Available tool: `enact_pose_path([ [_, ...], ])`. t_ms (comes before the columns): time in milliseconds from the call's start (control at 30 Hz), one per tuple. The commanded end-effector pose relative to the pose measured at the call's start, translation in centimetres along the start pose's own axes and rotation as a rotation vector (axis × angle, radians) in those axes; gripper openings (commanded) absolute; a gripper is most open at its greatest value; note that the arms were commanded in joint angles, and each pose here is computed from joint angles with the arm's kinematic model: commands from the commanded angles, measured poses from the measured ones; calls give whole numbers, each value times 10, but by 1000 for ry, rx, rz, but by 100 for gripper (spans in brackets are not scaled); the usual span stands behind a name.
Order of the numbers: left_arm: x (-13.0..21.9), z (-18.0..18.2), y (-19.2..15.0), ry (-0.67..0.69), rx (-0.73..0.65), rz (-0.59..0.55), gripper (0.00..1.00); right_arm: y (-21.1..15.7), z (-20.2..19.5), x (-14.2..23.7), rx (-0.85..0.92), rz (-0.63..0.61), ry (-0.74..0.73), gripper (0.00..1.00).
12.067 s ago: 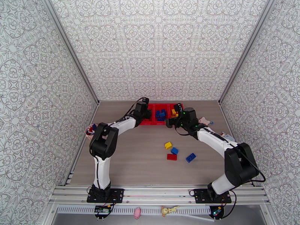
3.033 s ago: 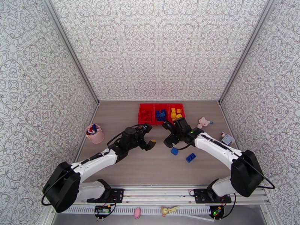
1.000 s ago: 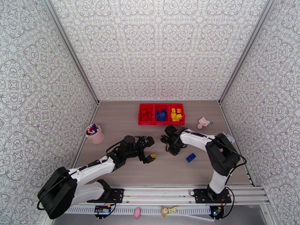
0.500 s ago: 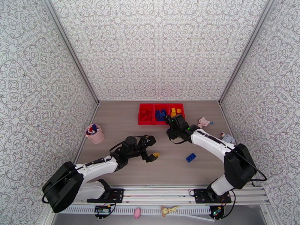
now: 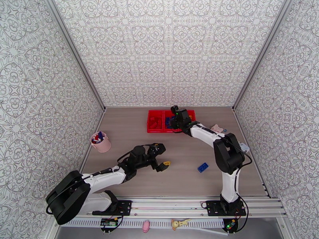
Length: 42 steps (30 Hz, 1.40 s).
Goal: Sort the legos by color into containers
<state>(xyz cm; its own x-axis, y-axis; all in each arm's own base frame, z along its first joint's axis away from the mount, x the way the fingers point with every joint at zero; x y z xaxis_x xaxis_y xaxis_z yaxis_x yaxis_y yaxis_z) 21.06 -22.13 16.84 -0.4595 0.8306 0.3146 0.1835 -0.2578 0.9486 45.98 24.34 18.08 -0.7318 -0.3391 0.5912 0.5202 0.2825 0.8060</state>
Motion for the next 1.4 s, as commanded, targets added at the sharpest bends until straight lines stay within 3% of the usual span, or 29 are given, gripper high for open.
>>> enact_pose_path([
  [0,4,1,-1,13,-6,-4,100,17,-6,-18,-34,-49,-27,16],
  [233,6,1,-2,13,-15,-6,100,21,-8,-48,-41,-56,-44,22],
  [500,9,2,3,-3,-21,-15,100,39,-9,-20,-24,-108,-36,68],
  [800,10,4,12,-42,-31,-17,100,10,-16,54,-65,-120,-77,91],
  [933,10,2,17,-81,-47,-19,100,-17,-20,90,-131,-79,-120,99],
  [1367,11,-5,25,-216,-102,23,100,-118,-38,183,-537,162,-352,100],
])
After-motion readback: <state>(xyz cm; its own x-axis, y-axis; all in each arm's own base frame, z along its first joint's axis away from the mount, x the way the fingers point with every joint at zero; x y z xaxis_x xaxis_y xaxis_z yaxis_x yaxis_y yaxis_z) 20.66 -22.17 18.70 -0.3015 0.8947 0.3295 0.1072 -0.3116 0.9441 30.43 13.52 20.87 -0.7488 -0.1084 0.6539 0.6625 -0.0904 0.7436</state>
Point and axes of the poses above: each hand's point on the last joint's axis, 136 mm out from that joint toward the fingers, its own x axis back along the fingers, its own z axis along the line the jaws close on, y = z × x, the point moved 8 cm from there along x, back along the fingers, and after that the axes turned 7 degrees about x, right-handed, at the moved point
